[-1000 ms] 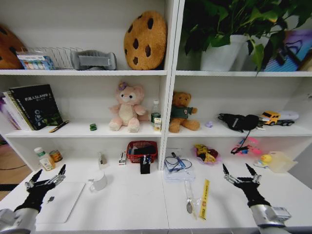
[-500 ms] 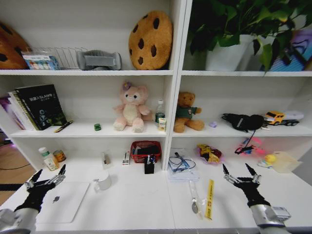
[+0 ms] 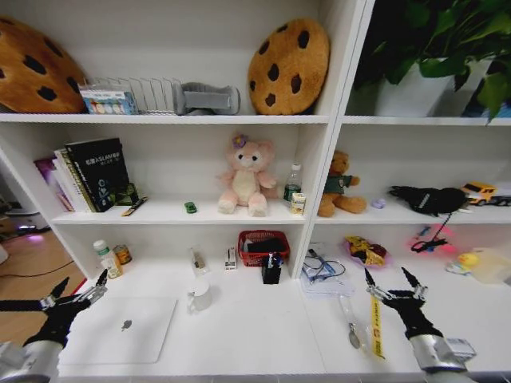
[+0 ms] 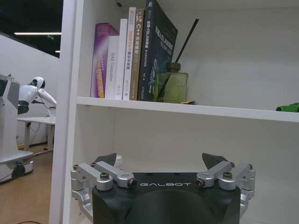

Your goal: Organize the objects on the table.

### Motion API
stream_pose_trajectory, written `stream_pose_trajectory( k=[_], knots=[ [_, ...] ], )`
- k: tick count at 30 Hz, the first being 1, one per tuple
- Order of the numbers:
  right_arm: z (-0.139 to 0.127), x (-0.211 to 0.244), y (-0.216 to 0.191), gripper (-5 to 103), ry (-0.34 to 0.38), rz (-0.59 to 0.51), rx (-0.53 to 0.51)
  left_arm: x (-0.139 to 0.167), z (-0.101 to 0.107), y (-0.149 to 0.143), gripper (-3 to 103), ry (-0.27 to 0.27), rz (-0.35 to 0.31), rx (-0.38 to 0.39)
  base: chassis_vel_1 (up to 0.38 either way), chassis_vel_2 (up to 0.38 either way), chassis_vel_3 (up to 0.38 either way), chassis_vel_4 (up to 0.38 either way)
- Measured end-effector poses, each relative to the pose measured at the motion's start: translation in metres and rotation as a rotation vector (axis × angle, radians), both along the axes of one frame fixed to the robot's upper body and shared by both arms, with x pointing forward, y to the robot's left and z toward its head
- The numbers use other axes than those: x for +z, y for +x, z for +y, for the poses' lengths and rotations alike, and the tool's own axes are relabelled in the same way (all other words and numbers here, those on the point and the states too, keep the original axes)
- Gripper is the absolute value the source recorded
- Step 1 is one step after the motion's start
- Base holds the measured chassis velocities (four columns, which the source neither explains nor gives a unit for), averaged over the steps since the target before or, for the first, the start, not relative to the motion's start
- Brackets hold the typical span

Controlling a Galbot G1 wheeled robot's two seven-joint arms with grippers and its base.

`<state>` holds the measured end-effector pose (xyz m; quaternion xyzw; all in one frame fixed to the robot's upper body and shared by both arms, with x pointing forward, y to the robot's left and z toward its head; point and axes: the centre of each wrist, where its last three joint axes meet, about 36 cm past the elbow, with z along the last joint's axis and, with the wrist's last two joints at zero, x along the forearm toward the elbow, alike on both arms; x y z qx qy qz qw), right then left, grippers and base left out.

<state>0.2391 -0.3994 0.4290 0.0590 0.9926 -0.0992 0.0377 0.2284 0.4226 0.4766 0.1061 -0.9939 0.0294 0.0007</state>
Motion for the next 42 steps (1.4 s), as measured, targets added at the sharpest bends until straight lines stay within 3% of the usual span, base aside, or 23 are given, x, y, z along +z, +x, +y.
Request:
stream_pose_trajectory(
  k=[42],
  knots=[
    [-0.0001,0.0001,0.0001,100,0.000,0.000,0.000,0.0000,0.0000,0.0000,100,0.000,0.000,0.000,0.068,0.075,-0.072,-0.071]
  ],
)
